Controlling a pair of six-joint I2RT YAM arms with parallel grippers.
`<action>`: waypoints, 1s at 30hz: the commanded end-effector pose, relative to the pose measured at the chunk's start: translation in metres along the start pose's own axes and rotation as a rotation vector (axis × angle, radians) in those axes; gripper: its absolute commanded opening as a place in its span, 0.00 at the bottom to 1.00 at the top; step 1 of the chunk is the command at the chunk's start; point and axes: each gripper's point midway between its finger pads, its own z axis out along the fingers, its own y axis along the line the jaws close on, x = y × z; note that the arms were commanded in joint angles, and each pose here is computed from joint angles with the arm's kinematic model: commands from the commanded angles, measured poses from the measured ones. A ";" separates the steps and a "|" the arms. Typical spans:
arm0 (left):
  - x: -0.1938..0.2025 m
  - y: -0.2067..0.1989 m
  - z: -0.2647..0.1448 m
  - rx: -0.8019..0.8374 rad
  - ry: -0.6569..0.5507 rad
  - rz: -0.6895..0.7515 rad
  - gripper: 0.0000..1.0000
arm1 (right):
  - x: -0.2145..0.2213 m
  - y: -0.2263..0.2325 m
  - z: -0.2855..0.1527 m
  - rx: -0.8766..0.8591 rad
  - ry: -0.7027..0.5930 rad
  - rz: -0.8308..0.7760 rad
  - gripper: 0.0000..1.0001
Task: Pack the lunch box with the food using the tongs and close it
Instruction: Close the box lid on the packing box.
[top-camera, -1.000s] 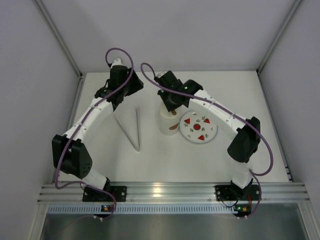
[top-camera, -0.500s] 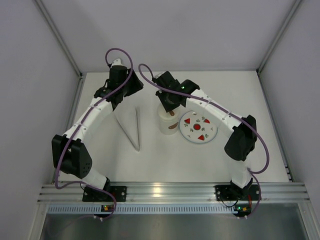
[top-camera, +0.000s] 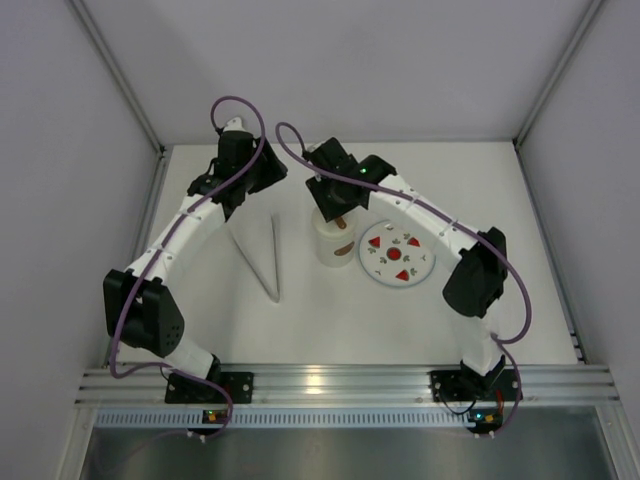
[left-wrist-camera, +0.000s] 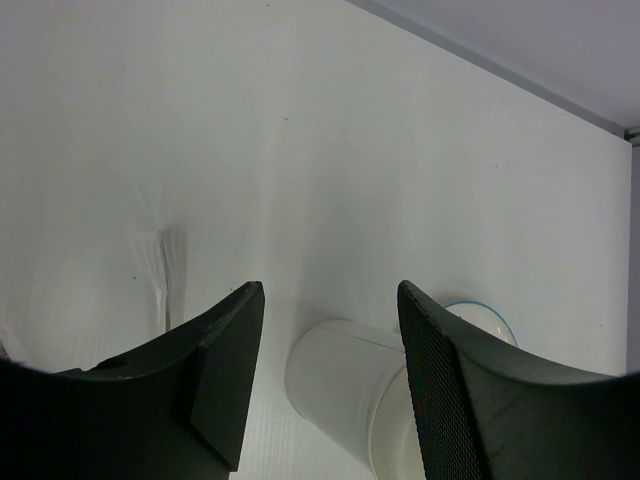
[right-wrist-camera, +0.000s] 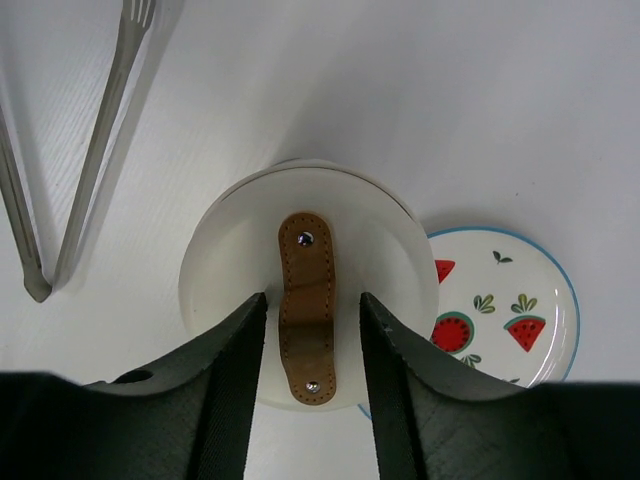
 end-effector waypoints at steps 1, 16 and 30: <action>-0.021 -0.013 -0.013 0.046 -0.051 0.011 0.61 | 0.005 -0.012 0.007 0.007 0.043 0.020 0.44; -0.019 -0.014 -0.011 0.055 -0.042 0.013 0.61 | 0.017 -0.014 0.025 0.012 0.091 0.019 0.47; -0.016 -0.013 -0.010 0.053 -0.030 0.015 0.61 | 0.037 -0.025 0.007 0.005 0.010 0.143 0.46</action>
